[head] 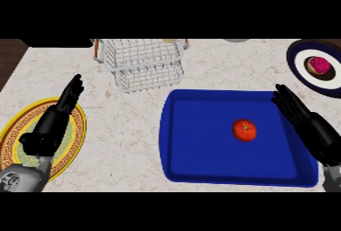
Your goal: Pick the tomato from the tray and place it in the tiered basket
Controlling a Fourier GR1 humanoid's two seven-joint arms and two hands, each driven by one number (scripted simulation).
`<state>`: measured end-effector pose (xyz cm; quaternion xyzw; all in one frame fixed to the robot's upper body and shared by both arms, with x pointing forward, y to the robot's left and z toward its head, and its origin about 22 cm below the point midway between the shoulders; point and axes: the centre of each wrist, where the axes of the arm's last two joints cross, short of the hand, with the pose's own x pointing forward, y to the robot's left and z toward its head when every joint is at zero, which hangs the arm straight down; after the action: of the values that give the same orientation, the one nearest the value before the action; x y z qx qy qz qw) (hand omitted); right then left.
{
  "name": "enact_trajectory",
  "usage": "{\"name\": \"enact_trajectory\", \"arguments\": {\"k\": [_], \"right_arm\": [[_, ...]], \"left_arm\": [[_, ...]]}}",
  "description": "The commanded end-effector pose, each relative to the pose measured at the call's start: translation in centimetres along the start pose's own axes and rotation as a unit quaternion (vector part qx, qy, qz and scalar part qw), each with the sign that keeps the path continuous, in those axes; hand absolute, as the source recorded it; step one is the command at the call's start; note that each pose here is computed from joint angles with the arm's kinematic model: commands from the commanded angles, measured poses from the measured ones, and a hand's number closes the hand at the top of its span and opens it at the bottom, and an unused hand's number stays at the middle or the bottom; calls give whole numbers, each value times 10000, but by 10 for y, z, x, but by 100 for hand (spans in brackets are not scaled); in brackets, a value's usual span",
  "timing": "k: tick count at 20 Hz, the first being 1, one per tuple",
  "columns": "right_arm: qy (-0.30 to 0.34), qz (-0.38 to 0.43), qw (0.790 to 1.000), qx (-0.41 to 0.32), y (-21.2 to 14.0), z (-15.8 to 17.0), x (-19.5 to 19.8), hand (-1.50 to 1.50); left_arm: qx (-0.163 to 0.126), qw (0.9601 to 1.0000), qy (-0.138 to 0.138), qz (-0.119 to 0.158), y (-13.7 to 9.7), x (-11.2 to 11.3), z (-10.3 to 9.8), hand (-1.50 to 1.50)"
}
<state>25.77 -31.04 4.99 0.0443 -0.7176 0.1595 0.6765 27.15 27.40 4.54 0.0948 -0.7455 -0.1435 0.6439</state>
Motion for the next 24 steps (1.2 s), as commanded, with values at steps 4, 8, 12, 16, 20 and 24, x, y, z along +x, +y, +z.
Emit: {"name": "enact_trajectory", "arguments": {"k": [4,8,12,16,20,24], "right_arm": [[-1562,-1586,9724,-694,-43,-10,5,150],[-699,-868,9686,-2221,-81,-3,-15,150],[-1400,-3837,9127,-67,-37,-12,-46,-150],[-1861,-3343,9227,464,-99,30,-53,-150],[-1617,-2078,9613,815,-152,44,-11,-150],[-970,30,9872,1265,-175,50,63,-150]], "left_arm": [[493,9982,-28,343,-31,12,-5,0],[468,9959,94,774,-54,15,-9,0],[576,9952,234,760,-60,3,-7,0],[664,9944,335,747,-64,14,-9,0],[692,9943,299,749,-72,4,-7,0],[757,9944,351,646,-60,9,-7,0]]}}
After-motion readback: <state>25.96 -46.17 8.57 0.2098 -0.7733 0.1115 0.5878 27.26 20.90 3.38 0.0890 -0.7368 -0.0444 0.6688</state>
